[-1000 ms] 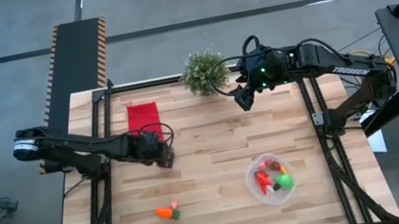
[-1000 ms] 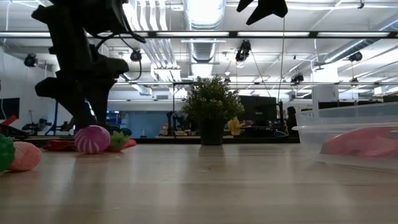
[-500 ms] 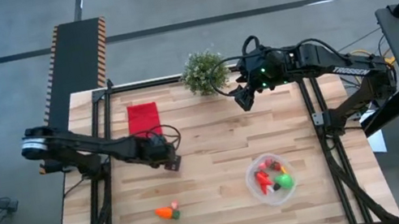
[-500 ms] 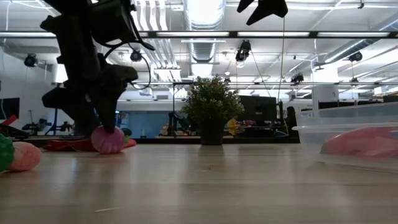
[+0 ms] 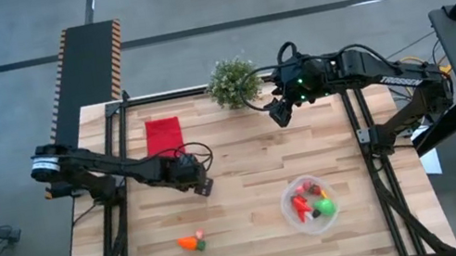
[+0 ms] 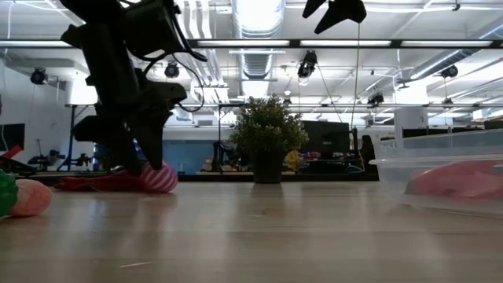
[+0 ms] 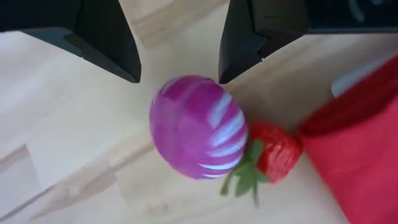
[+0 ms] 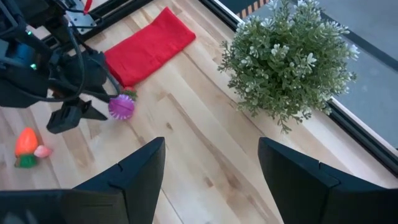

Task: Pick and placing Produce into tupperware
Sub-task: Put the purple onion into the transparent bin

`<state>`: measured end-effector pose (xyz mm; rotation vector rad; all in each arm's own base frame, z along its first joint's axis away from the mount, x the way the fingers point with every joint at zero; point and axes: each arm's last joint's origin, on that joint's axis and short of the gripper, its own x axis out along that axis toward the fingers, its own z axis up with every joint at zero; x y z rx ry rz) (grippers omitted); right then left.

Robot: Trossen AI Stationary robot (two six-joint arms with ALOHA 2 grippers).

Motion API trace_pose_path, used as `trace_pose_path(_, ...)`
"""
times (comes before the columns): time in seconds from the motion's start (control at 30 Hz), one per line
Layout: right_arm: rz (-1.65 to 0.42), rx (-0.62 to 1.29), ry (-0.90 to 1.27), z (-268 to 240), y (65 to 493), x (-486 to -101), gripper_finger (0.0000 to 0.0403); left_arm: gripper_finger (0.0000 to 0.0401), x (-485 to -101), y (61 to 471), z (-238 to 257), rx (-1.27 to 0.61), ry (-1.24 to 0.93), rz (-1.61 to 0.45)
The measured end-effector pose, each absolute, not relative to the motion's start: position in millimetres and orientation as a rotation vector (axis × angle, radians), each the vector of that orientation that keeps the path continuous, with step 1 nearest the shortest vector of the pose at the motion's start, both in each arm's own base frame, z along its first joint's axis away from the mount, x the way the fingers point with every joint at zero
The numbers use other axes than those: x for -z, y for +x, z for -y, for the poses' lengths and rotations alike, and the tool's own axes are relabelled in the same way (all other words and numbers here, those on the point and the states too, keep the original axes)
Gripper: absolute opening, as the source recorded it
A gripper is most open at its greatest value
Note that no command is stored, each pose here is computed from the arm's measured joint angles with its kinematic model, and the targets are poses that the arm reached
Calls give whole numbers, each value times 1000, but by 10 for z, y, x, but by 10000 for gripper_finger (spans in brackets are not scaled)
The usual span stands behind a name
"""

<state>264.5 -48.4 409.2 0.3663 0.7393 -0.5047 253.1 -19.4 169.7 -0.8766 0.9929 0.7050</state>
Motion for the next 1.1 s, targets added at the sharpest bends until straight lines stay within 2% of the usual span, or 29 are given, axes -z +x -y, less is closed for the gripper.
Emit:
trace_pose_path(0.27,-749,512,379,482,2636,-4083,249,202,-1742,2540,108,-699,-837,-976)
trace_pose_path(0.57,-757,518,389,482,2629,-4076,249,204,-2276,2603,-7,-666,-785,-779)
trace_pose_path(0.9,-759,522,396,481,2626,-4074,249,271,-2229,2619,-110,-594,-596,-900)
trace_pose_path(1.0,-762,523,396,481,2624,-4071,249,272,-2234,2623,-102,-509,-456,-938)
trace_pose_path(1.1,-764,523,396,480,2622,-4070,249,263,-2283,2647,-84,-450,-471,-939)
